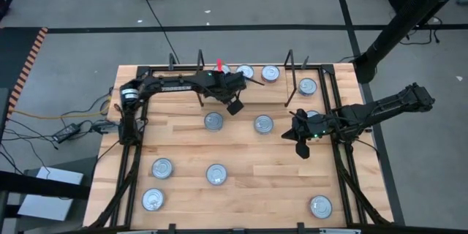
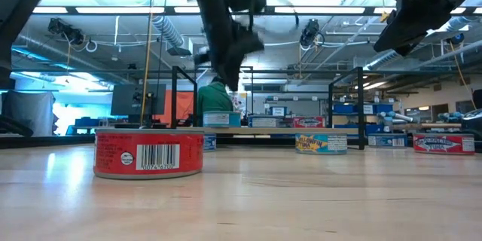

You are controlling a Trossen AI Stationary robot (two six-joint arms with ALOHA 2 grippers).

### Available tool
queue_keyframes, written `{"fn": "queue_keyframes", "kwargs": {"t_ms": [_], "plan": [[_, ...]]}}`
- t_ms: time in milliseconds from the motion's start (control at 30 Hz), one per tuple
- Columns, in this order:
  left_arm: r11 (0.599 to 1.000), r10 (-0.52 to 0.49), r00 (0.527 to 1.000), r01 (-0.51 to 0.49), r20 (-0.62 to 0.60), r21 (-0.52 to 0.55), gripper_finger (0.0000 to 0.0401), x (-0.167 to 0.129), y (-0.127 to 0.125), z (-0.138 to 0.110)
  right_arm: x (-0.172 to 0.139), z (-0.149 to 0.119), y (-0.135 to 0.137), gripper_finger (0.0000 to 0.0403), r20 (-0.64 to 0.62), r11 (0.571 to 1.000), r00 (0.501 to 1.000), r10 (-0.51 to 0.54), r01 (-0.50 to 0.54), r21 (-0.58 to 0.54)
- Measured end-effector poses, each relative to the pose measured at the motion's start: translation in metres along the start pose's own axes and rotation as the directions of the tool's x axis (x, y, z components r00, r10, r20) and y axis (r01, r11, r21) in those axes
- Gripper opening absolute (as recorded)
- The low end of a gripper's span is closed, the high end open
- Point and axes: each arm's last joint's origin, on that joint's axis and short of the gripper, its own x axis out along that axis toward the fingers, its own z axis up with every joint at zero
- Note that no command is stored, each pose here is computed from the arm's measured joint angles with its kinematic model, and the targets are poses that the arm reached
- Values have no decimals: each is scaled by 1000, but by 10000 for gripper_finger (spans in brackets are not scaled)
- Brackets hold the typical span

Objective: Stack canned seafood by type on shelf
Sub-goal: Put the yellow-blue tuna can on the shelf

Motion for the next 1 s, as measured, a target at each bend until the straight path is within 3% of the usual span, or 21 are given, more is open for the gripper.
{"fn": "queue_keyframes", "kwargs": {"t_ms": [100, 267, 400, 600, 1000], "plan": [[999, -33, 998, 33, 52, 10, 1, -23, -5, -2, 0, 2, 0, 4, 17, 1000, 1000, 6, -6, -4], [998, -56, 997, 54, 62, 31, 1, -38, -14, -8, 0, 7, 0, 4, 62, 1000, 998, 16, -15, -12], [999, -36, 999, 35, 37, 26, 1, -16, -10, -16, 0, 11, -1, 4, 97, 1000, 995, 18, -18, -9], [994, -28, 999, 26, -17, -103, 0, 20, 16, -27, 0, 16, 0, 4, 144, 999, 989, 29, -31, 10], [991, 16, 1000, -19, -22, -136, 0, 33, 38, -25, -1, 18, -1, 4, 162, 999, 986, 31, -38, 37]]}}
